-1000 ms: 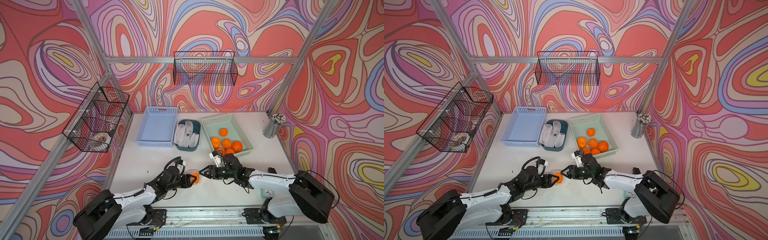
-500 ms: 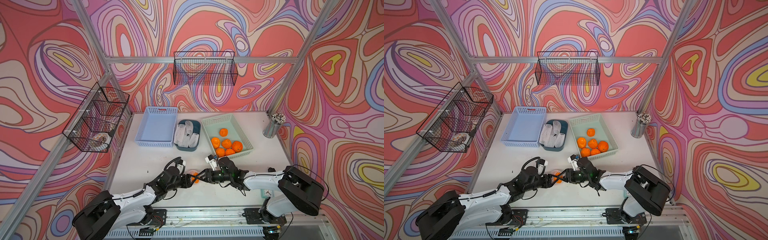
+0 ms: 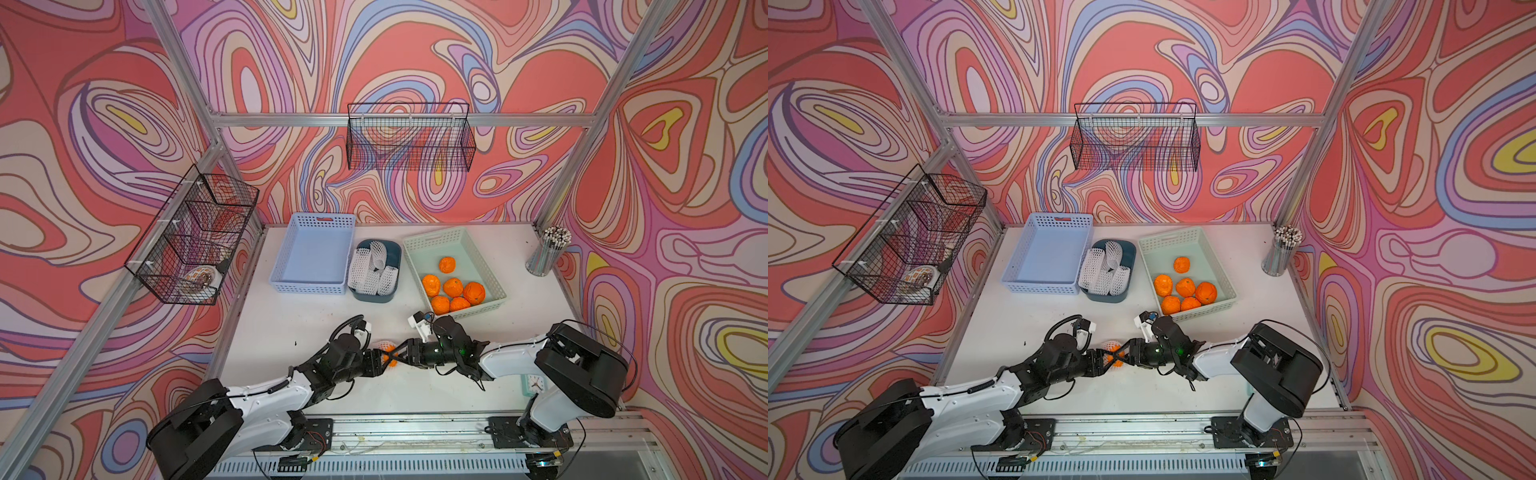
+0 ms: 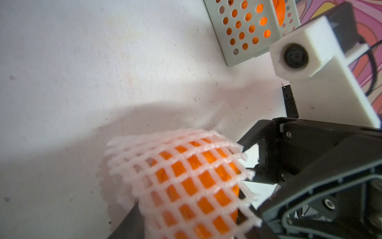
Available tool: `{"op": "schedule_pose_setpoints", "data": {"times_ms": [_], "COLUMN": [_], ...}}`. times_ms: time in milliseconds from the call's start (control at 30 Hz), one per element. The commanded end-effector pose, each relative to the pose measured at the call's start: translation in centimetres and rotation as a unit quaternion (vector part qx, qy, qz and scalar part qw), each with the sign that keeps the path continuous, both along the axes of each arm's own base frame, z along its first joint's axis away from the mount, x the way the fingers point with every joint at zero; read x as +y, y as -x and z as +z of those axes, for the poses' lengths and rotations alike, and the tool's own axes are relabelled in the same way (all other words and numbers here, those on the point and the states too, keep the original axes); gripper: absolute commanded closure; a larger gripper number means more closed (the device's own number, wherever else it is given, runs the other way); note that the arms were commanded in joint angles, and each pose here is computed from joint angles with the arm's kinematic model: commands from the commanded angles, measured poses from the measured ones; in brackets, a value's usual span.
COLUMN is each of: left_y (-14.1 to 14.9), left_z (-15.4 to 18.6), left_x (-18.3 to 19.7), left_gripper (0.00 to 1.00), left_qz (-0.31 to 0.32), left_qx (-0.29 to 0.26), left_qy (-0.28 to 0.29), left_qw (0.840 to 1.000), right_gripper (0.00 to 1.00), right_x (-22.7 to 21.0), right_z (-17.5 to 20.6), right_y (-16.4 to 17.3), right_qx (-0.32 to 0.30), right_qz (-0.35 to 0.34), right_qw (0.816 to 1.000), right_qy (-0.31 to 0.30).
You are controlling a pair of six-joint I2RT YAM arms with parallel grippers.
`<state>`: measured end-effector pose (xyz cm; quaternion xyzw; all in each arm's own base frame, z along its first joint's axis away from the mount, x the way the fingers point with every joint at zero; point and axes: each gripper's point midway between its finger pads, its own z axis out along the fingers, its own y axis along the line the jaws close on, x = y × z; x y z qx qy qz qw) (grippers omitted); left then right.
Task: Remove foam nets from oranges
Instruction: Remove the foam net from the orange.
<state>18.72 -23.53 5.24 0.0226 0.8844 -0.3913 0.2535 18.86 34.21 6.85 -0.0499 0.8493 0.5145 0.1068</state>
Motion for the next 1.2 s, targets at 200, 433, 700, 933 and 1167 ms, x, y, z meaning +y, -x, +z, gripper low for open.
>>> {"op": "schedule_pose_setpoints", "data": {"times_ms": [200, 433, 700, 933, 1167], "left_y": [0.8, 1.4, 1.7, 1.4, 1.3], "left_z": [4.3, 4.5, 3.9, 4.1, 3.9], "left_x": [-2.9, -3.0, -2.8, -2.8, -2.4], "left_gripper": [0.64, 0.54, 0.36, 0.23, 0.16], "left_qz": [-0.060, -0.073, -0.074, -0.067, -0.058], "left_qx": [-0.049, -0.051, -0.048, -0.056, -0.057], "left_qy": [0.095, 0.101, 0.103, 0.113, 0.108], "left_qw": [0.992, 0.991, 0.991, 0.990, 0.991], "right_gripper": [0.35, 0.32, 0.33, 0.33, 0.38], "right_x": [-1.1, -1.4, -1.0, -0.8, -1.1], "right_z": [-1.3, -1.2, -0.8, -1.5, -2.3], "right_y": [-0.7, -1.0, -0.8, -0.1, 0.0], "right_qx": [0.002, 0.001, 0.009, 0.022, 0.026], "right_qz": [-0.027, -0.031, -0.022, -0.007, -0.004], "right_qw": [1.000, 1.000, 0.999, 0.999, 0.999], "right_qy": [0.009, 0.004, -0.034, -0.046, -0.019]}}
